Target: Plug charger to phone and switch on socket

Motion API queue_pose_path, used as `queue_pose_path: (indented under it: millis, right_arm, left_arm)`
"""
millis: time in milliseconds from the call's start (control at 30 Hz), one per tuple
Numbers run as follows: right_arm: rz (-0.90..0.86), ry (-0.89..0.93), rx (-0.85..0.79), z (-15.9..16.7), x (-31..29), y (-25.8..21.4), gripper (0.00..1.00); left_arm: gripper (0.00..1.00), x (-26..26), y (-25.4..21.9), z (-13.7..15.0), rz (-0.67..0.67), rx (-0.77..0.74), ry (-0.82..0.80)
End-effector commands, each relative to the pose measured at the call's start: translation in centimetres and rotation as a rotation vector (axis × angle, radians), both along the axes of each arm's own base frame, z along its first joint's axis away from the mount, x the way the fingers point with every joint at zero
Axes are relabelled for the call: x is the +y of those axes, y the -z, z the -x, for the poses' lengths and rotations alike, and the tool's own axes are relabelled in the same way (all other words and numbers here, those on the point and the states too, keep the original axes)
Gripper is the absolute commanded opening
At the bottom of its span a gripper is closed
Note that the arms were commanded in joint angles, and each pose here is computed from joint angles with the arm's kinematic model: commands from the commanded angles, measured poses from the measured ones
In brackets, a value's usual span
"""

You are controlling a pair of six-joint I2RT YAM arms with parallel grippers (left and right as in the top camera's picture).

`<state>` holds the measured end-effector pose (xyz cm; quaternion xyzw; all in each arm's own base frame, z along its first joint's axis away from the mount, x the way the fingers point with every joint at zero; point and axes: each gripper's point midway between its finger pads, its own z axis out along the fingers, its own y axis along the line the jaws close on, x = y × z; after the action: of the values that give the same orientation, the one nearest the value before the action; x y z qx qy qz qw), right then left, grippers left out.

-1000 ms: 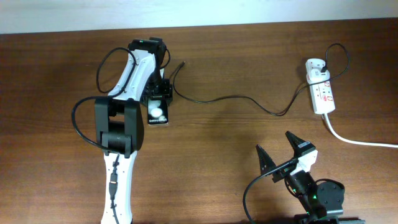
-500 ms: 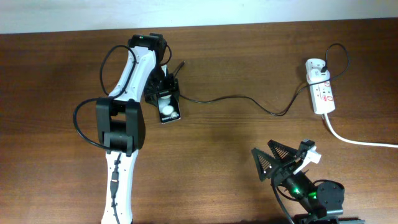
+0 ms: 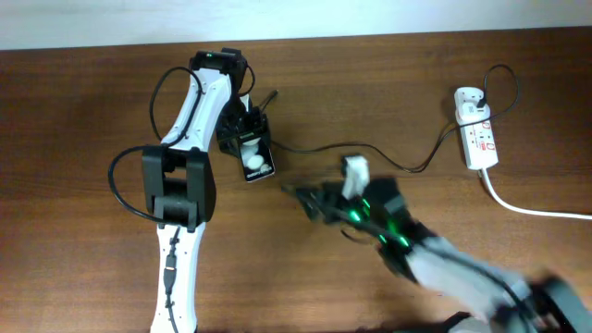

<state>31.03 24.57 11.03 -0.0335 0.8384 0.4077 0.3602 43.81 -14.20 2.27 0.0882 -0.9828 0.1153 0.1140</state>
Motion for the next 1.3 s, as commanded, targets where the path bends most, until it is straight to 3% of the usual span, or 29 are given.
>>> queue_pose_path:
  millis: [0, 200, 233, 267, 300, 467, 567, 700, 1267]
  right_arm:
    - [-0.006, -0.094, 0.054, -2.0, 3.3, 1.5, 0.77]
    - [0.033, -0.071, 0.037, -2.8, 4.2, 2.8, 0.78]
    - [0.037, -0.072, 0.042, -2.7, 4.2, 2.9, 0.81]
    - [0.045, -0.076, 0.053, -2.5, 4.1, 3.2, 0.82]
    - [0.054, -0.095, 0.046, -2.3, 4.2, 3.3, 0.82]
    - [0.066, -0.101, 0.044, -2.2, 4.1, 3.5, 0.87]
    - [0.08, -0.109, 0.04, -2.1, 4.1, 3.7, 0.89]
    - [0.073, -0.117, 0.043, -2.1, 4.0, 3.7, 0.9]
    - [0.042, -0.172, 0.063, -2.0, 3.3, 3.5, 0.93]
  left_arm:
    - [0.0, -1.0, -0.8, 0.2, 0.056, 0.016, -0.018]
    - [0.0, -1.7, -1.1, 0.5, 0.101, 0.035, -0.025]
    - [0.09, -1.7, -1.1, 0.6, 0.097, 0.039, -0.025]
    - [0.63, -1.5, -1.1, 0.7, 0.095, 0.044, -0.028]
    - [0.99, -1.3, -1.1, 0.9, 0.079, 0.05, -0.028]
    - [0.99, 1.5, -1.2, 0.8, -0.166, 0.033, -0.144]
    - [0.99, 2.2, -3.2, -0.2, -0.215, -0.048, -0.189]
    - [0.99, 3.3, -2.7, 0.5, -0.298, -0.039, -0.166]
    - [0.99, 3.5, 1.3, 2.1, -0.361, 0.005, -0.118]
